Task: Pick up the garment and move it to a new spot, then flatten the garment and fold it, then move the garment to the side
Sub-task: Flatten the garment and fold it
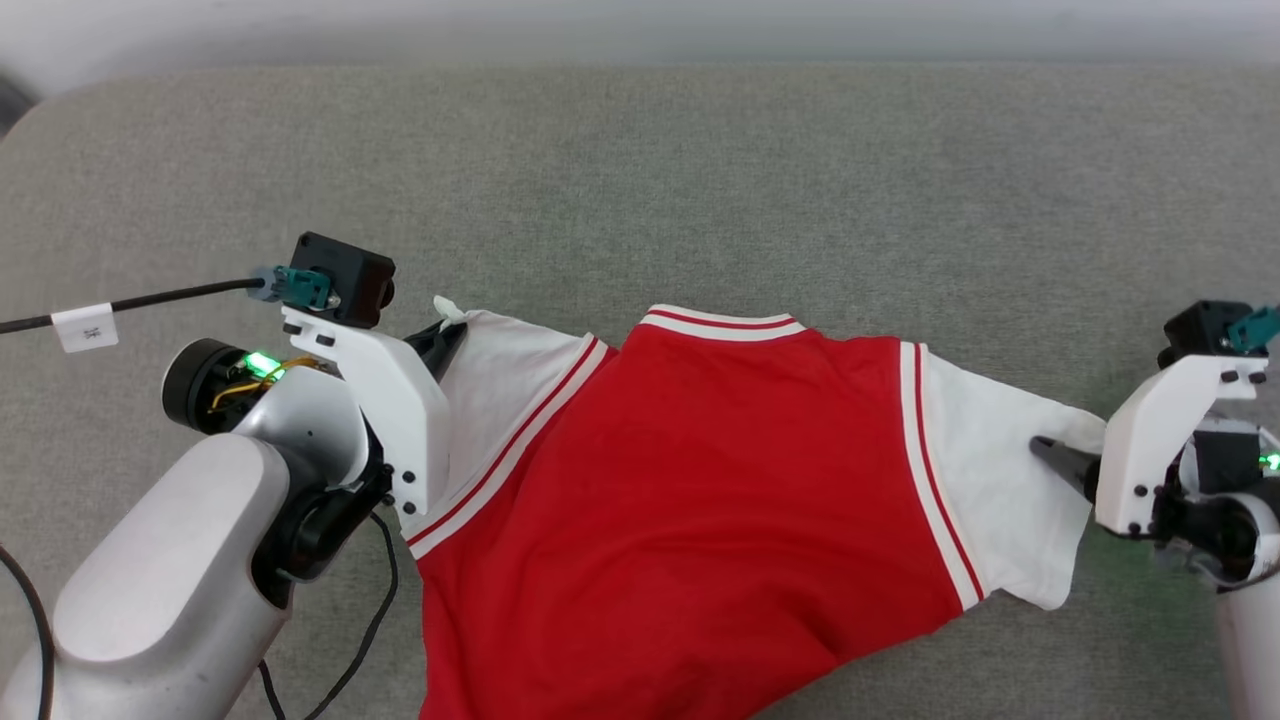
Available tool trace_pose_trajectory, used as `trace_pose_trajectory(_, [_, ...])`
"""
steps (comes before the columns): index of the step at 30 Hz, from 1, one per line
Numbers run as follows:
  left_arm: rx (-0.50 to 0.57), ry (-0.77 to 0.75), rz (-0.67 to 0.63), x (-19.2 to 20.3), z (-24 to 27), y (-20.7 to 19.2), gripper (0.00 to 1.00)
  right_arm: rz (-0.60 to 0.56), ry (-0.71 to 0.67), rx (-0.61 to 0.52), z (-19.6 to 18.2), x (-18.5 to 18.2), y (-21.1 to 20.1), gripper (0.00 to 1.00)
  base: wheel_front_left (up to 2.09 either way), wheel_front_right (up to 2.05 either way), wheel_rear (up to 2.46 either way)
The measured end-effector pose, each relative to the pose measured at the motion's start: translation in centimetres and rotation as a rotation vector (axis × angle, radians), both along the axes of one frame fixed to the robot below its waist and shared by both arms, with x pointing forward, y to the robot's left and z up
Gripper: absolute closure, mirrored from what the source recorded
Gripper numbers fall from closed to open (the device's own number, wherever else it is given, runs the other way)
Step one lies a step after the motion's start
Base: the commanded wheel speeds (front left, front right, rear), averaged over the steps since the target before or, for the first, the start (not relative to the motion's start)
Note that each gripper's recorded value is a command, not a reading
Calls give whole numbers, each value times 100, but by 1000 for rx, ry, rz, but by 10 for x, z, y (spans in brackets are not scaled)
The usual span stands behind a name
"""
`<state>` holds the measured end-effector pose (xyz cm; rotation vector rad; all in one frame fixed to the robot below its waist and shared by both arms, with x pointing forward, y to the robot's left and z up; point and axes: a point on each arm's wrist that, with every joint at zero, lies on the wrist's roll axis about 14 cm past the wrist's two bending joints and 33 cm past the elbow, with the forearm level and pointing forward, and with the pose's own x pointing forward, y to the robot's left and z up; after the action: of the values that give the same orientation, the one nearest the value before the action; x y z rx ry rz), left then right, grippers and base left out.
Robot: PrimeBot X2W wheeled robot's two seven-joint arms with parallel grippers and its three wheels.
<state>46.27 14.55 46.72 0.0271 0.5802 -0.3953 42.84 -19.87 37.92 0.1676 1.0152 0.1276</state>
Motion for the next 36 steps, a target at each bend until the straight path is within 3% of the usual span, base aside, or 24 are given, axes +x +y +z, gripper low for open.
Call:
trace_pose_trajectory(2, [3, 11, 8, 0, -5, 3, 100, 11, 42, -9, -8, 3, 1, 0, 0, 0, 0])
trace_pose_trajectory(3, [2, 19, 17, 0, -9, 6, 100, 27, 103, 0, -18, 3, 5, 15, 0, 0, 0])
trace_pose_trajectory(4, [2, 20, 20, 0, -10, 7, 100, 29, 118, 2, -19, 3, 6, 62, 0, 0, 0])
trace_pose_trajectory(5, [3, 21, 23, 0, -10, 7, 100, 30, 126, 5, -20, 3, 6, 100, 0, 0, 0])
trace_pose_trajectory(13, [3, 1, 38, 1, -3, 12, 100, 44, 118, 18, -13, 2, 10, 100, 0, 0, 0])
trace_pose_trajectory(18, [12, -87, 72, 7, 21, 21, 100, 60, -1, -16, 13, 12, 5, 100, 0, 0, 0])
trace_pose_trajectory(36, [0, -569, 239, 41, 203, 58, 100, 10, -674, -200, 253, 57, -39, 100, 0, 0, 0])
